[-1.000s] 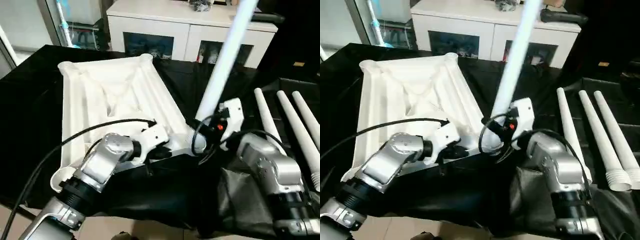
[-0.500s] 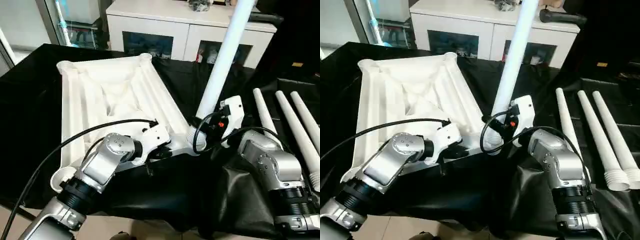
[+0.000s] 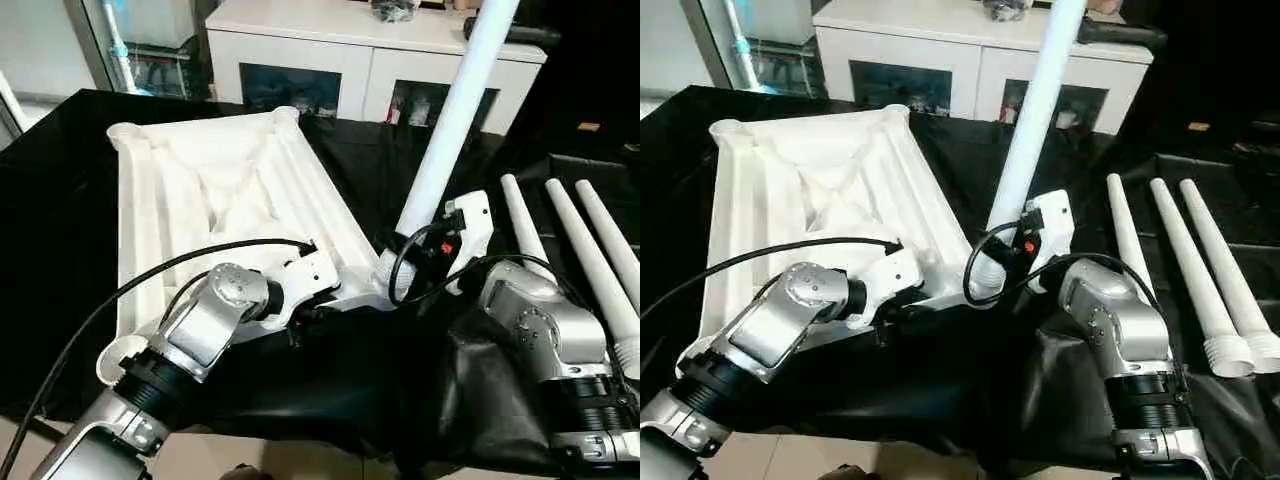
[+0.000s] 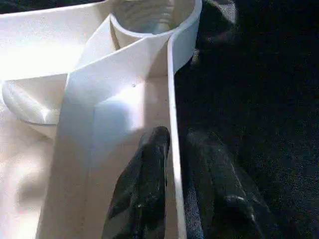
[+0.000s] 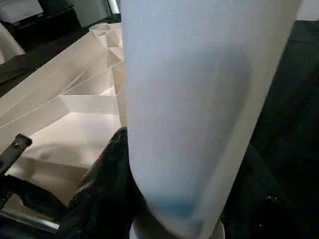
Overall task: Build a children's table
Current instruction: Insert table leg to table base
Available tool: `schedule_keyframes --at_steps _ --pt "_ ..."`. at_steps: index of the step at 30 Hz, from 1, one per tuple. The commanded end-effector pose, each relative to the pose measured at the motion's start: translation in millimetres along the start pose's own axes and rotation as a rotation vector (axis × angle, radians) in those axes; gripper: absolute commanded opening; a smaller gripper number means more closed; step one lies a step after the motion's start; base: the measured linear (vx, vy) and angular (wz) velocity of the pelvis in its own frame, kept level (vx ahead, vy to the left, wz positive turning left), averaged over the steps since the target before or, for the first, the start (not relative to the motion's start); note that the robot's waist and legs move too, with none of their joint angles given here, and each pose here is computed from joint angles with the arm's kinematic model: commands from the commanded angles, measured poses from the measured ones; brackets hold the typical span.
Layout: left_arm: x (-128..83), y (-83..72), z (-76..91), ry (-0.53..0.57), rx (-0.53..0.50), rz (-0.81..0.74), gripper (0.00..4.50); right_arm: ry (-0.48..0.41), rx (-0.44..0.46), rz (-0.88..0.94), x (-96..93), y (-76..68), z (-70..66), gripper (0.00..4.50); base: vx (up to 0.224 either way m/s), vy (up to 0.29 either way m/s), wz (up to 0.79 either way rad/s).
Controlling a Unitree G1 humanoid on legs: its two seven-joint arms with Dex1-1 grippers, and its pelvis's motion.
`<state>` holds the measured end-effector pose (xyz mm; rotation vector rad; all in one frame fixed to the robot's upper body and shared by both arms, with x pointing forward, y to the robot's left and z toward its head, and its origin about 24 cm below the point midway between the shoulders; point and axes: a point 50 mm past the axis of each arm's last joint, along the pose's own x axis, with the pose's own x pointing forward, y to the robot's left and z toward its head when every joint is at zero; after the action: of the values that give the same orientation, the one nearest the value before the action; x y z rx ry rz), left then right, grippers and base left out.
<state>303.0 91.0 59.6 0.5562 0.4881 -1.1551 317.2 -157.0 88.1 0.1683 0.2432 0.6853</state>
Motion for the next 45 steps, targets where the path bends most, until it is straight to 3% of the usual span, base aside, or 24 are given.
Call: schedule_keyframes --at_steps 1,8,18,23,38,45 --pt "4.1 -2.0 -11.8 0.045 -0.030 0.000 0.44 -0.022 -0.009 -0.013 -3.6 -1.9 3.4 1.86 0.000 0.000 0.00" --pt "4.4 -2.2 -12.0 0.041 -0.038 -0.002 0.01 -0.024 -0.007 -0.009 -2.9 -0.4 2.7 1.86 0.000 0.000 0.00" --pt "6.7 -4.1 -11.6 0.085 -0.115 0.072 0.00 -0.060 -0.002 -0.031 -1.5 -1.5 3.6 1.86 0.000 0.000 0.00" --pt "9.0 -8.9 -5.5 0.045 -0.092 0.043 0.00 -0.036 0.017 -0.026 5.3 -3.4 -4.2 1.86 0.000 0.000 0.00" --pt "6.0 -2.8 -4.4 0.033 -0.094 0.089 0.00 -0.020 0.035 -0.007 17.1 -8.9 -14.2 1.86 0.000 0.000 0.00" --pt "5.6 -0.9 -4.5 0.028 -0.103 0.106 0.00 -0.038 0.091 -0.006 15.2 -9.3 -28.9 1.86 0.000 0.000 0.00"
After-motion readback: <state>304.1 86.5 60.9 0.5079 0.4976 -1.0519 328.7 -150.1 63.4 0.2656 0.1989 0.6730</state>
